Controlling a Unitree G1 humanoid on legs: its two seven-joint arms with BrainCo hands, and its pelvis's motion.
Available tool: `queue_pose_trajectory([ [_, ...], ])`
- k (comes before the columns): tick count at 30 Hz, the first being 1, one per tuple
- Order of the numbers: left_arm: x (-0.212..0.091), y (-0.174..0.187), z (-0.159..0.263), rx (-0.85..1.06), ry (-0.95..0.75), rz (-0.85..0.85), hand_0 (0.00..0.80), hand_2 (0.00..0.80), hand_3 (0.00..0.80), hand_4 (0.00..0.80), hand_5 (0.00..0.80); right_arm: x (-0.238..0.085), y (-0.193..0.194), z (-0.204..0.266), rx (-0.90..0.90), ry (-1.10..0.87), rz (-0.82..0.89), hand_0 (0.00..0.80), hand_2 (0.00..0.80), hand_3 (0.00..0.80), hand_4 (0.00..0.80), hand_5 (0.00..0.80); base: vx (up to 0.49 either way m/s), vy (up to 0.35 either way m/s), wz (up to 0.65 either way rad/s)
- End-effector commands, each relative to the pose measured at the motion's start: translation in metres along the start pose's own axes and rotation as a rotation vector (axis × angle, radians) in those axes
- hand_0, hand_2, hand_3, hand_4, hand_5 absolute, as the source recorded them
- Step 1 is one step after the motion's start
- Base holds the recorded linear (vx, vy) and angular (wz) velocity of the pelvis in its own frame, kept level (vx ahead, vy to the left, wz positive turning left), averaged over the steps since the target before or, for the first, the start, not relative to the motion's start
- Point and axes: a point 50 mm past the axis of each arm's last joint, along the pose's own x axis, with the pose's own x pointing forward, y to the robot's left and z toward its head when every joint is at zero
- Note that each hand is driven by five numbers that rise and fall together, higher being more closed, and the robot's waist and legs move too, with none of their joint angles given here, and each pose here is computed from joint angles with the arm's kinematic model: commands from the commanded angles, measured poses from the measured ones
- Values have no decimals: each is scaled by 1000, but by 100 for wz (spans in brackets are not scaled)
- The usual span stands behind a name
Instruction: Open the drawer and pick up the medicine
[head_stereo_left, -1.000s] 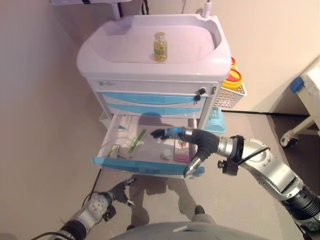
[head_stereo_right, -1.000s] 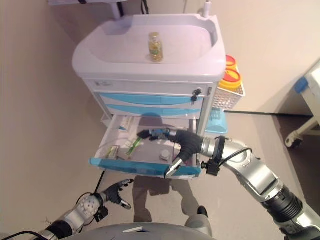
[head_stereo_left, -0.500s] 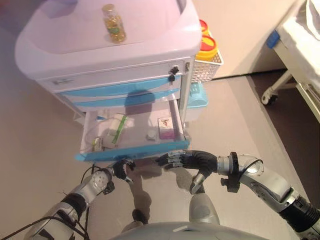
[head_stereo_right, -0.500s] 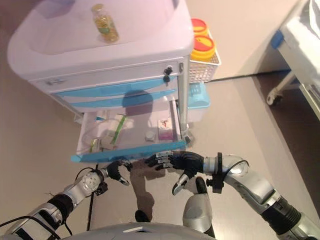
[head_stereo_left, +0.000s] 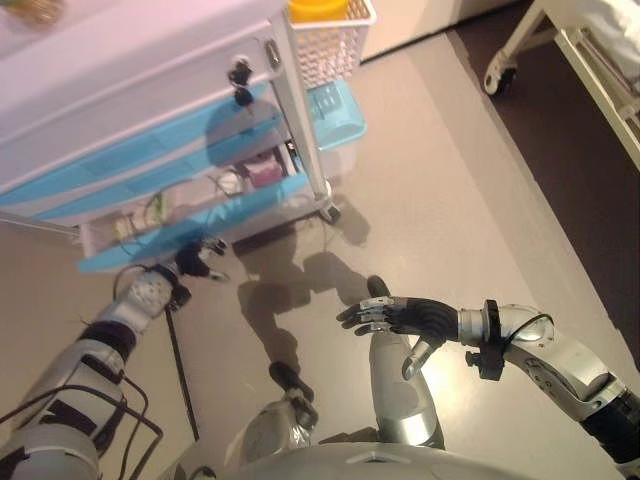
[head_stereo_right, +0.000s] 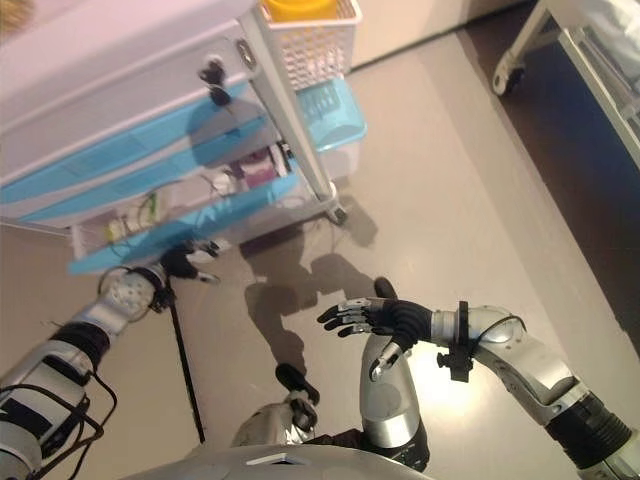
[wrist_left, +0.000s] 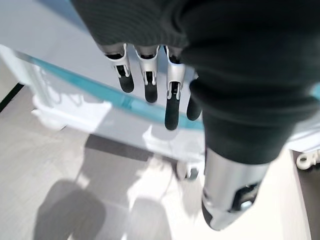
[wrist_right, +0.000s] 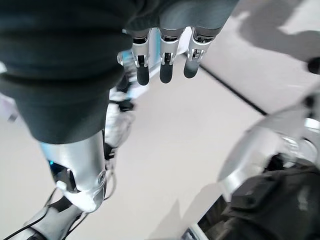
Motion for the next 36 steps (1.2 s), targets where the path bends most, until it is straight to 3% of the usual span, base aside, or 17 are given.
queue_pose_trajectory([
  [1, -18, 87, 2, -44, -11, 278, 0, 0, 0, 0, 0, -3, 8, 0, -20, -81, -21, 0, 0, 0, 0, 0, -58, -57, -10],
  [10, -40, 160, 11, -147, 25, 547, 0, 0, 0, 0, 0, 8, 12, -10, -10, -135, -76, 0, 0, 0, 0, 0, -32, -64, -4],
  [14, -39, 165, 16, -146, 17, 565, 0, 0, 0, 0, 0, 14, 15, -14, -6, -139, -82, 0, 0, 0, 0, 0, -17, -69, 8],
  [18, -33, 155, 18, -179, -12, 475, 0, 0, 0, 0, 0, 18, 15, -15, -10, -143, -109, 0, 0, 0, 0, 0, 0, -45, 5],
  [22, -16, 107, 23, -240, -100, 219, 0, 0, 0, 0, 0, 15, 8, -20, 19, -128, -202, 0, 0, 0, 0, 0, 11, -40, 16],
  [27, -7, 15, 19, -384, -153, -114, 0, 0, 0, 0, 0, 9, -5, -36, 64, -59, -328, 0, 0, 0, 0, 0, 21, -7, 15],
  [31, -23, -79, 6, -549, -122, -357, 0, 0, 0, 0, 0, 8, -10, -59, 151, 1, -430, 0, 0, 0, 0, 0, 51, -2, 24],
  [36, -55, -150, -13, -748, -9, -573, 0, 0, 0, 0, 0, 14, -7, -89, 277, 102, -508, 0, 0, 0, 0, 0, 31, -3, 31],
])
